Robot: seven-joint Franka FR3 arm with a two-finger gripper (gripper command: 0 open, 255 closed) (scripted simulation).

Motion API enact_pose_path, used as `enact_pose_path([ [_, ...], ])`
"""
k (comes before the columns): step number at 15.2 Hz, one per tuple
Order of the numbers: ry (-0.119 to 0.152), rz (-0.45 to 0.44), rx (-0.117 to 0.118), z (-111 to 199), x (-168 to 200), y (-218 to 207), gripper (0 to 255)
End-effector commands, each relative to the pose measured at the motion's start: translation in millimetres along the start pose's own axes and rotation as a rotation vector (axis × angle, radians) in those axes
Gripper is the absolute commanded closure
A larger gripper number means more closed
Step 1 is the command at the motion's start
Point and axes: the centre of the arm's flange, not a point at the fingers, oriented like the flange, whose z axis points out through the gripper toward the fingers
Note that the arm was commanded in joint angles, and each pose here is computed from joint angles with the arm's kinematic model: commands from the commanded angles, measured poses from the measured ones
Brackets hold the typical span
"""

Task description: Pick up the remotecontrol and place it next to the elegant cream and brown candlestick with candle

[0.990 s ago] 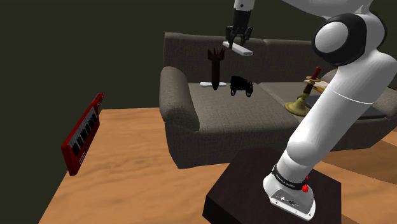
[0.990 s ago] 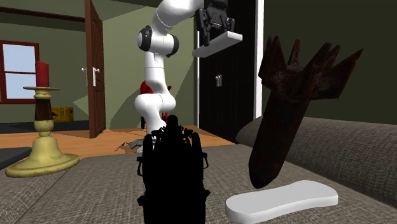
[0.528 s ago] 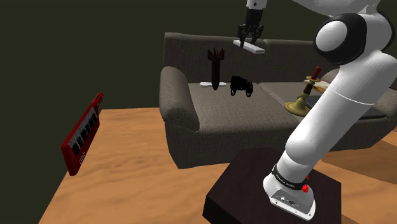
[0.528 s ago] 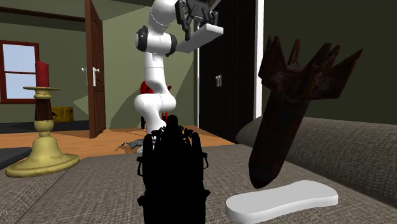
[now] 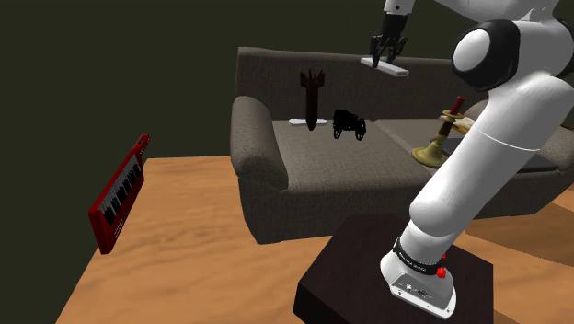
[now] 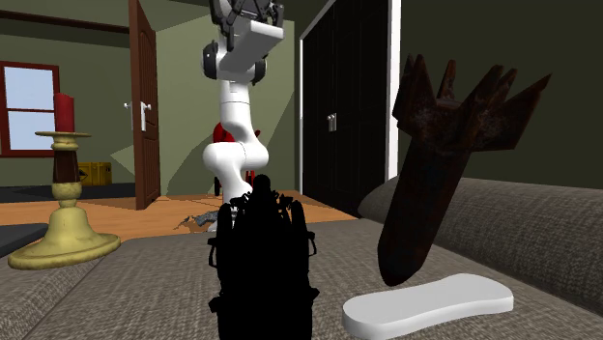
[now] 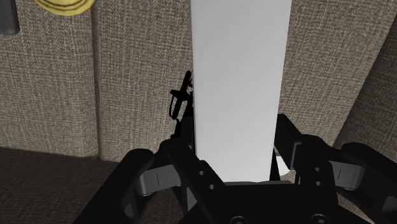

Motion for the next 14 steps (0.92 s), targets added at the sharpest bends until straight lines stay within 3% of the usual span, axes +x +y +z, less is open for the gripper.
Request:
enact_pose_path([
  [1,0.001,-0.002,0.0,1.6,-4.1,27.6,255],
  [6,0.001,-0.002,0.0,2.5,-9.5,86.0,255],
  [14,0.001,-0.002,0.0,44.7,-10.2,85.1,255],
])
